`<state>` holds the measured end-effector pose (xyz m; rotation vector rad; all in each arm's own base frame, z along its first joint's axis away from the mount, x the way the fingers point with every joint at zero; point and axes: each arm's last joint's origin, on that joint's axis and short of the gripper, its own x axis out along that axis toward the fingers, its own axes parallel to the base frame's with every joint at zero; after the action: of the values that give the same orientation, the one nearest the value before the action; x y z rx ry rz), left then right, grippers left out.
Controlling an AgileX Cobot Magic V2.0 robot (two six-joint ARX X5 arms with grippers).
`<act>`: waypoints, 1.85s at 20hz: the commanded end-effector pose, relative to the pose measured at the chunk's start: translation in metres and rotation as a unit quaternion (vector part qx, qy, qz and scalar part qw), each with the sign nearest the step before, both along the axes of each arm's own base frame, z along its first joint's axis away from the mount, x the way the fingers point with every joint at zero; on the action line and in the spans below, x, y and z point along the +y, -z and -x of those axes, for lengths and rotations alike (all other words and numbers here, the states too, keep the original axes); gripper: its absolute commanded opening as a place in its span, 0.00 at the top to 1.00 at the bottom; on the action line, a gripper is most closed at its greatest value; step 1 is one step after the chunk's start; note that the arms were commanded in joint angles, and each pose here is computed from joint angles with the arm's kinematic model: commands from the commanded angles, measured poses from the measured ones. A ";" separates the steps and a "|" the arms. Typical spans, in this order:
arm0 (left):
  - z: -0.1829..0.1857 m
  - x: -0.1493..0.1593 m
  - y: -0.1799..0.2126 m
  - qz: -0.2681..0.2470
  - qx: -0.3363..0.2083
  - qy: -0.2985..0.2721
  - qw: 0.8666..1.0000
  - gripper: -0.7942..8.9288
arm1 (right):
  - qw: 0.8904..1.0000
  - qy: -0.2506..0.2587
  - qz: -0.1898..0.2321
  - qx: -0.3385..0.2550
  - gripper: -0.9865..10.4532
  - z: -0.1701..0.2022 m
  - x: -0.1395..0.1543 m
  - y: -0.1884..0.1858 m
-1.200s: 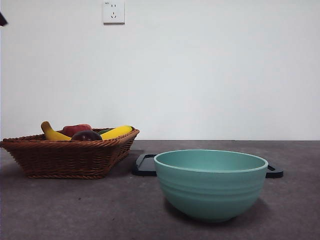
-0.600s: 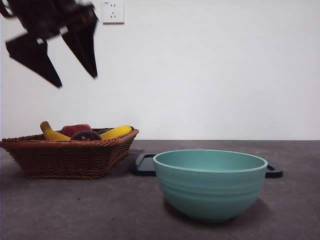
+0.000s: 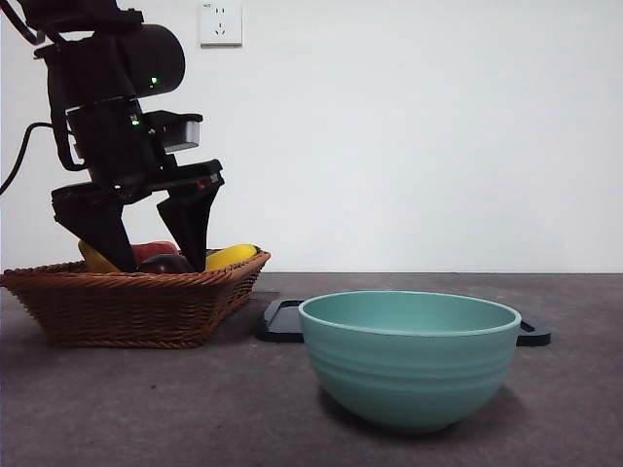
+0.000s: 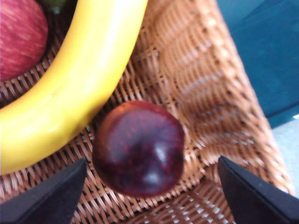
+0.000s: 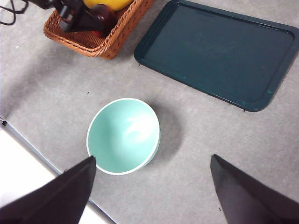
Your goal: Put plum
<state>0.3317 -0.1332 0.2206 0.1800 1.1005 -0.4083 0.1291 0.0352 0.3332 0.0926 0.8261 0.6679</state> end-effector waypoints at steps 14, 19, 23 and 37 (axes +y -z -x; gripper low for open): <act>-0.009 -0.005 0.010 -0.006 0.008 0.002 1.000 0.67 | 1.000 0.000 -0.005 -0.010 0.57 -0.001 0.001 -0.006; 0.017 -0.004 -0.048 0.030 -0.066 0.017 0.997 0.67 | 1.000 0.001 -0.005 -0.010 0.57 -0.001 0.001 -0.006; 0.076 -0.017 -0.105 0.122 -0.086 0.110 0.983 0.67 | 1.000 0.001 -0.005 -0.010 0.57 -0.001 0.001 -0.006; 0.124 -0.138 -0.042 0.099 0.019 0.295 0.950 0.67 | 1.000 0.001 -0.004 -0.010 0.57 -0.001 0.001 -0.006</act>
<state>0.2066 -0.2649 0.2608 0.3235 1.0429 -1.0386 0.1291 0.0352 0.3333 0.0923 0.8258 0.6676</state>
